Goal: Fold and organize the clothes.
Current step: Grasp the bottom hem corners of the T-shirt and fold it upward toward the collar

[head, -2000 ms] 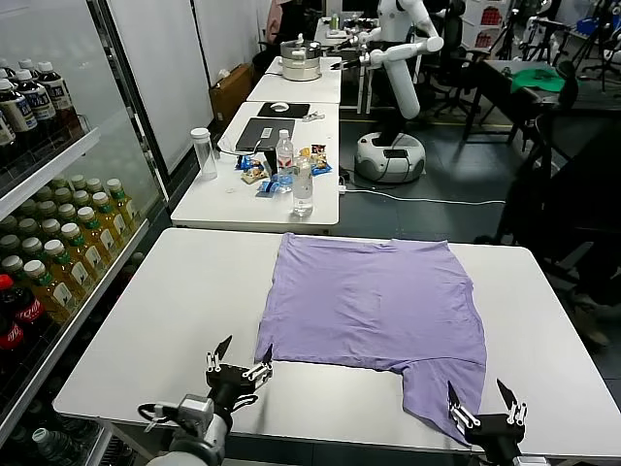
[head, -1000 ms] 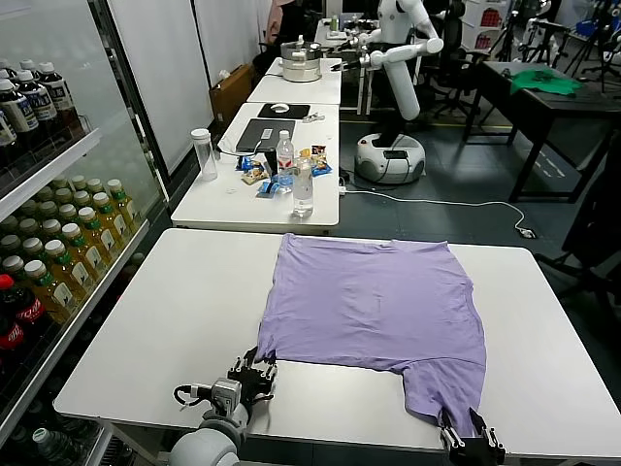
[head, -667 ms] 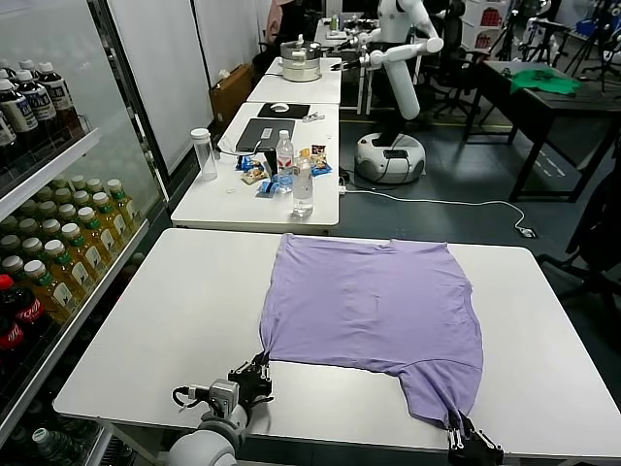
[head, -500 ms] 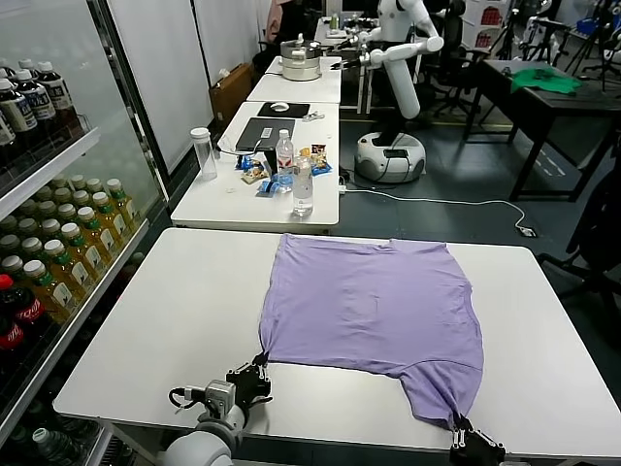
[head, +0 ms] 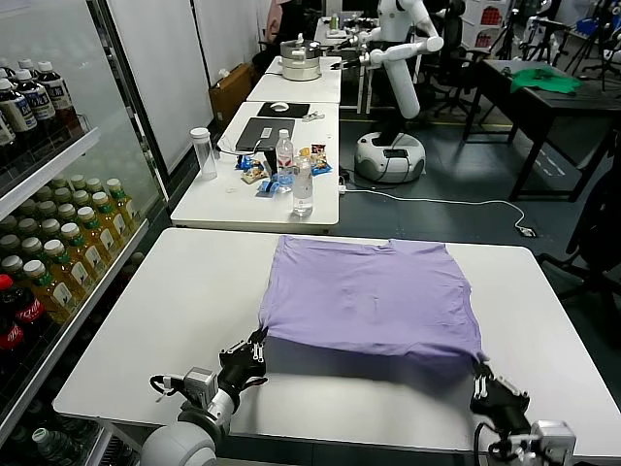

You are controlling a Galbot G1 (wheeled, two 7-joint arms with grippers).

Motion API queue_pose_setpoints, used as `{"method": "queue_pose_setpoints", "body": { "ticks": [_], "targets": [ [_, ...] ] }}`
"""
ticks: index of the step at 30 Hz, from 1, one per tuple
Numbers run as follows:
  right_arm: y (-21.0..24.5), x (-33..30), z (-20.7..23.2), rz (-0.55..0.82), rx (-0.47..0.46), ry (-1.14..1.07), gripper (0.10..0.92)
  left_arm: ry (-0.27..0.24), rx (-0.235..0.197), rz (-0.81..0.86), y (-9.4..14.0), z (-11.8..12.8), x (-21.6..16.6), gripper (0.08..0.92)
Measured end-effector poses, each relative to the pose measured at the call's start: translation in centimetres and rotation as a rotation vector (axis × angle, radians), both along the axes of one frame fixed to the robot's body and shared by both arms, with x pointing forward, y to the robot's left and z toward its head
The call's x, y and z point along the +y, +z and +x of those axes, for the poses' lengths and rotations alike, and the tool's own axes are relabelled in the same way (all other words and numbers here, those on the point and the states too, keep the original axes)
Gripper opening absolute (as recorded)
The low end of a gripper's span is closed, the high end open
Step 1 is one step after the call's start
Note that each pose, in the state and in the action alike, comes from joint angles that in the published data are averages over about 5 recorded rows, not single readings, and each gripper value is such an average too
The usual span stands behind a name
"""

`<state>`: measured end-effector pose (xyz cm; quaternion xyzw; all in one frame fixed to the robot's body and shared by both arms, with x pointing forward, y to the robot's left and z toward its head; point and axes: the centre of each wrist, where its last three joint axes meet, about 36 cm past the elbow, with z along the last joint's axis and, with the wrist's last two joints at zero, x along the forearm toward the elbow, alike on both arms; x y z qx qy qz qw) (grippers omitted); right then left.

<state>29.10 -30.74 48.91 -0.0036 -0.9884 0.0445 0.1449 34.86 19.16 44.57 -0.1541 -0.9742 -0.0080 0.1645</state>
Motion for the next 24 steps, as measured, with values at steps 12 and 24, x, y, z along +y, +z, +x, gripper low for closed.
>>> {"method": "queue_pose_setpoints", "body": {
  "ticks": [12,24],
  "targets": [
    [0.3,-2.7,6.8,-0.07,-0.028,0.03,0.127,-0.041,-0.032,0.052,-0.9,4.3,-1.0,0.096],
    [-1.1,-3.6,11.2,-0.118,-0.008,0.041,0.127,-0.041,-0.045,0.144,-2.2,8.9,-2.0,0.096]
  ]
}}
